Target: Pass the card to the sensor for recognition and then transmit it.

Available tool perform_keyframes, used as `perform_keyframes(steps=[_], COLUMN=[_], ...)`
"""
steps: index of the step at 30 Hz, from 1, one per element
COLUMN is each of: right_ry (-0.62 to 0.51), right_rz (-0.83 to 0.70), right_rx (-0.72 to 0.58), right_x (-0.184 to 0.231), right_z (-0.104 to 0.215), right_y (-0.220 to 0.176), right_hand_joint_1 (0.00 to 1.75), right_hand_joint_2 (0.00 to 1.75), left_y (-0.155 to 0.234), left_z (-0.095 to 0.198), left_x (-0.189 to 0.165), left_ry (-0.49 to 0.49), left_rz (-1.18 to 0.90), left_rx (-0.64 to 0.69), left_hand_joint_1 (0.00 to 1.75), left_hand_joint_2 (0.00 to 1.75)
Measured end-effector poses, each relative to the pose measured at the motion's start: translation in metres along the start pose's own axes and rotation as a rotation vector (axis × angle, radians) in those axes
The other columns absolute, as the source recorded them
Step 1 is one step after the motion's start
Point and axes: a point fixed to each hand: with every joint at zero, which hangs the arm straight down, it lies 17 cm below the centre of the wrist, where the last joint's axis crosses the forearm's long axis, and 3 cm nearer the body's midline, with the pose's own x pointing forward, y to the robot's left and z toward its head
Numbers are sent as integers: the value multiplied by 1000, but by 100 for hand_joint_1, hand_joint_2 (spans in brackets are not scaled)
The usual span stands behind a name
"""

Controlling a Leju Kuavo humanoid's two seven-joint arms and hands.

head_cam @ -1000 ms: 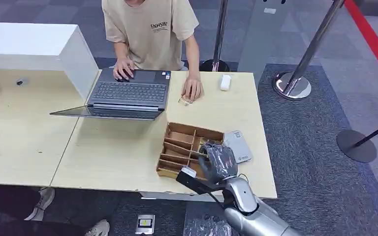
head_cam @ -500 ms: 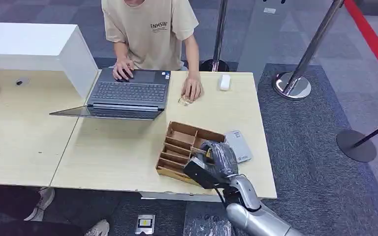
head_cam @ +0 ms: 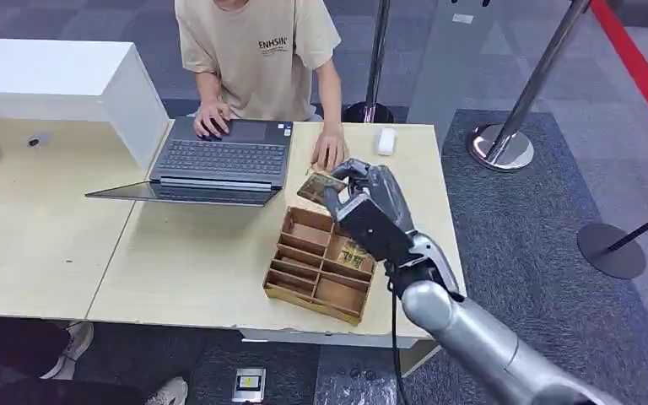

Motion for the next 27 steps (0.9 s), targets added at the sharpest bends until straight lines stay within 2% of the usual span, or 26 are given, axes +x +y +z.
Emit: perform_keyframes(steps=[7,10,15,17,27], right_ry=[-102,-131,-170,-164,-256], right_rz=[295,524,844,893,1122], right_rx=[17,107,257,290,286], right_x=[4,-8,-35,-48,-64], right_z=[-50,-65,-71,-67,-59], right_y=[-27,-15,10,16,19], right_hand_joint_1=[175,175,175,175,175], right_hand_joint_2=[175,175,175,175,175], left_y=[-2,2,7,8,10], left_z=[0,-1,-3,-3,-4], left_x=[1,6,13,15,18], left_ry=[-7,-20,-36,-41,-53], left_rz=[-50,-74,-104,-114,-145], left_rx=[-16,-9,-8,-9,-8], left_hand_joint_1=[0,0,0,0,0], left_hand_joint_2=[175,175,175,175,175])
